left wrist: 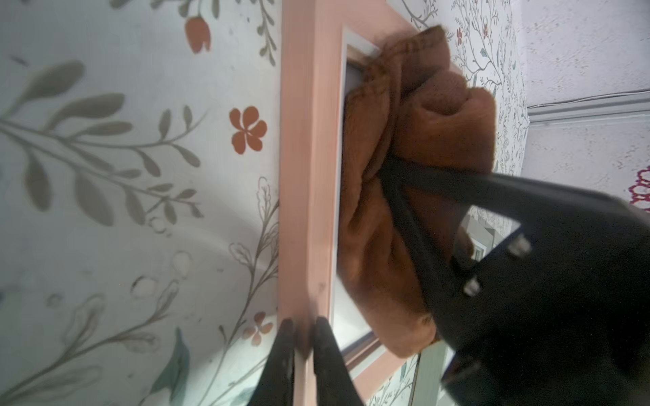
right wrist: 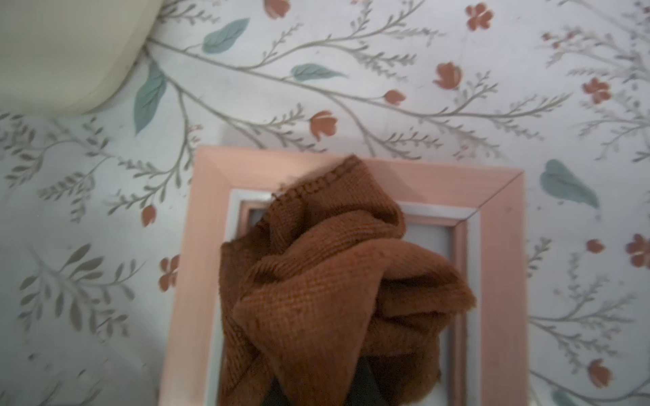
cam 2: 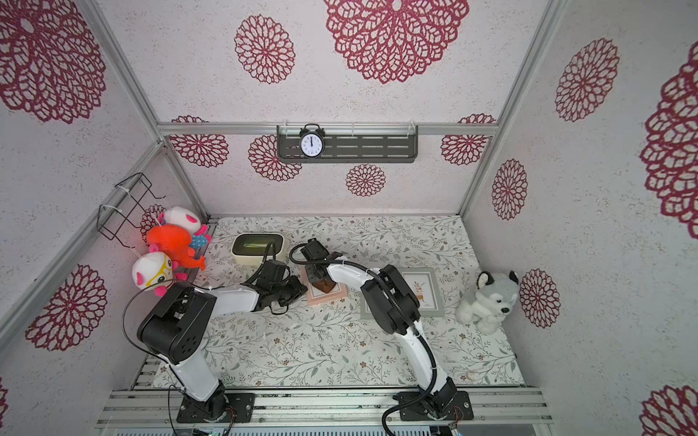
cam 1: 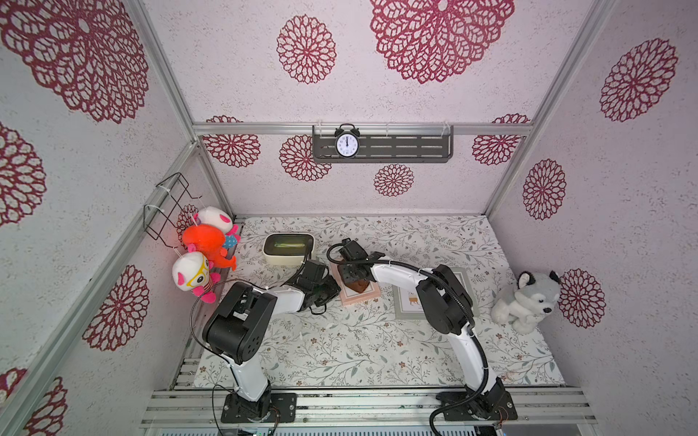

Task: Wipe the picture frame with a cloth
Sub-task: Wipe the dirt from the picture frame.

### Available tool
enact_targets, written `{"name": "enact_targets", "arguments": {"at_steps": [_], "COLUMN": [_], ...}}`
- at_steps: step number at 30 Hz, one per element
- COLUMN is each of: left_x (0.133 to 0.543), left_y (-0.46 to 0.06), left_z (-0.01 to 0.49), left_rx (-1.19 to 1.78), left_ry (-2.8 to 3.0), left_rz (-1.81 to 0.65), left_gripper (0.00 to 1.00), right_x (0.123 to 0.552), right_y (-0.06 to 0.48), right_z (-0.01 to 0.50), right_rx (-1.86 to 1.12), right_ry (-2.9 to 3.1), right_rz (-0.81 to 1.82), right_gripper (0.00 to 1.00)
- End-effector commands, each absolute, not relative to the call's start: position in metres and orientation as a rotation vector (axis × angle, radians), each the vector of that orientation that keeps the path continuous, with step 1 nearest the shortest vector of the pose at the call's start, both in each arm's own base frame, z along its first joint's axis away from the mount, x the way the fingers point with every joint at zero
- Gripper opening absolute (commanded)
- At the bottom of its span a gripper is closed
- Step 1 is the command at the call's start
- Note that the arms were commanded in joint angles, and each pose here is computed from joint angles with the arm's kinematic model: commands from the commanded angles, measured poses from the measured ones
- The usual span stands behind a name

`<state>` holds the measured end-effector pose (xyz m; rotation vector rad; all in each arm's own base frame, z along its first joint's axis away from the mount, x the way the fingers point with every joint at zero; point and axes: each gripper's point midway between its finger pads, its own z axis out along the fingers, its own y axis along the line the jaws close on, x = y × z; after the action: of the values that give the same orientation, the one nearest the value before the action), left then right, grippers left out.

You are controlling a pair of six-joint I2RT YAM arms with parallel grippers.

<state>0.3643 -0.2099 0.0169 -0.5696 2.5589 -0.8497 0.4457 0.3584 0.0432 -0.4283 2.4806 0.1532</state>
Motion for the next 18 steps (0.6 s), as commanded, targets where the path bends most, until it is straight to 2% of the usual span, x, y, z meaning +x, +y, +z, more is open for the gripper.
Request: {"name": "enact_targets", "arguments": {"at_steps": [1, 5, 7, 9, 14, 16, 18], "left_x": [0.293, 0.293, 0.293, 0.292, 0.290, 0.291, 0.291], "left_y": [-0.172, -0.172, -0.172, -0.172, -0.172, -0.173, -0.173], "left_z": [-0.059, -0.061, -0.062, -0.062, -0.062, -0.062, -0.062], "left_rx": [-0.720, -0.724, -0.724, -0.723, -0.724, -0.721, -0.721], "left_ry": [2.871, 2.875, 2.876, 2.878, 2.880, 2.878, 2.879], "left_rz": [-0.539, -0.534, -0.534, -0.532, -0.536, -0.540, -0.541], "left_gripper": [0.13, 0.13, 0.13, 0.13, 0.13, 0.13, 0.13], "right_x": [0.434, 0.360, 0.342, 0.358, 0.440, 0.432, 0.400], "right_y": [0.287, 0.359, 0.377, 0.368, 0.291, 0.290, 0.309], "right_z": [-0.014, -0.015, -0.009, -0.006, -0.014, -0.014, -0.013], "right_rx": [-0.415, -0.676, -0.725, -0.676, -0.345, -0.376, -0.463], "right_ry": [2.657, 2.682, 2.672, 2.661, 2.692, 2.703, 2.711], "right_rz": [-0.151, 0.173, 0.279, 0.226, -0.043, -0.034, 0.067], "right_gripper": [0.00, 0.00, 0.00, 0.00, 0.00, 0.00, 0.00]}}
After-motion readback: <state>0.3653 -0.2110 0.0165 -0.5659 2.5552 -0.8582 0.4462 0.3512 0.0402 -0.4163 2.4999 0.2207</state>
